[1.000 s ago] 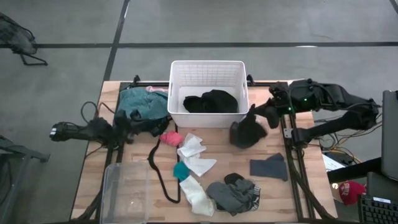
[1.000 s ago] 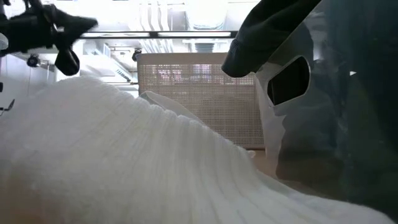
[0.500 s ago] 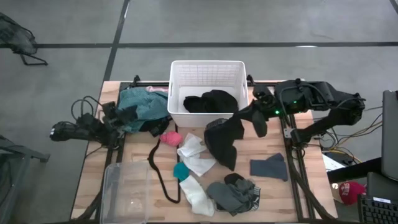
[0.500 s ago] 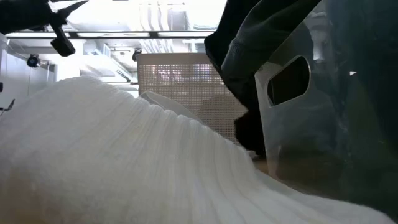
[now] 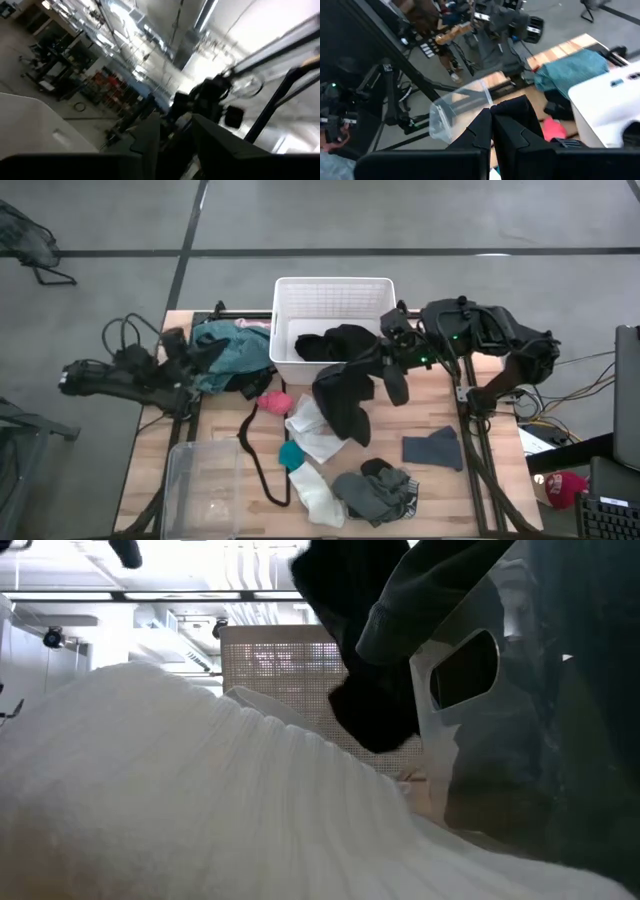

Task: Pick & Place Cloths
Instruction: Put the black boxer into the left transparent bin

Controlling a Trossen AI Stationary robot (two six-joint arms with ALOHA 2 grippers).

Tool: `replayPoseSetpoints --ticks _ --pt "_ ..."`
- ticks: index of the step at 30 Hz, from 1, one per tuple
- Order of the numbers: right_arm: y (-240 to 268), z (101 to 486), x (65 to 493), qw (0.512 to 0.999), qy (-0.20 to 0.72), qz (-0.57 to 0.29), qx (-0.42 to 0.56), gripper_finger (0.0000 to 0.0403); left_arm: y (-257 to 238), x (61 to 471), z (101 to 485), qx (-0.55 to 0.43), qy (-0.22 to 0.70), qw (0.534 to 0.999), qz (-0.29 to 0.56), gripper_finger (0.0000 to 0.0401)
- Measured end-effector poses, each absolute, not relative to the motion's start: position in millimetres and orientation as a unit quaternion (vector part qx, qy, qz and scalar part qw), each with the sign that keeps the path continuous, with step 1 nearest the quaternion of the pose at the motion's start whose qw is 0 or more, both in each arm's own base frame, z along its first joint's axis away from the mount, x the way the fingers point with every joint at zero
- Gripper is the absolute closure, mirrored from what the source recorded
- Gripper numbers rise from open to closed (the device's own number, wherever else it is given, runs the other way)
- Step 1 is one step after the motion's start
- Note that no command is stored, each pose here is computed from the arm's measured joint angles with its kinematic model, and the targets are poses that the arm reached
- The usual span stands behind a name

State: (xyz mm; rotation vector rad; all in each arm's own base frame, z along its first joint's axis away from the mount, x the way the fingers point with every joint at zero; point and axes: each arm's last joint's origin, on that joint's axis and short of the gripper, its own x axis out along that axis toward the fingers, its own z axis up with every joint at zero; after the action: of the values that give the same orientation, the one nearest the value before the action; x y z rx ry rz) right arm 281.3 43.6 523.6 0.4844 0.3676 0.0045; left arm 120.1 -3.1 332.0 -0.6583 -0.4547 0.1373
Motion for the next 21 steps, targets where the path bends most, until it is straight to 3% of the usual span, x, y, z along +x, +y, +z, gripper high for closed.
replayPoseSetpoints --ticks 7,12,16,21 --pt "46 538 292 0.960 0.154 0.031 0.230 0.0395 -12 171 373 -0.251 -0.134 0.958 0.037 0.0163" --pt "47 546 293 0.963 0.118 0.052 0.236 0.0395 -18 204 381 -0.240 -0.094 0.966 0.008 0.0094" --pt "47 549 290 0.964 0.111 0.054 0.237 0.0395 -23 226 381 -0.242 -0.072 0.968 -0.014 0.0064" --pt "47 549 290 0.964 0.110 0.054 0.237 0.0395 -32 255 369 -0.254 -0.023 0.966 -0.042 0.0058"
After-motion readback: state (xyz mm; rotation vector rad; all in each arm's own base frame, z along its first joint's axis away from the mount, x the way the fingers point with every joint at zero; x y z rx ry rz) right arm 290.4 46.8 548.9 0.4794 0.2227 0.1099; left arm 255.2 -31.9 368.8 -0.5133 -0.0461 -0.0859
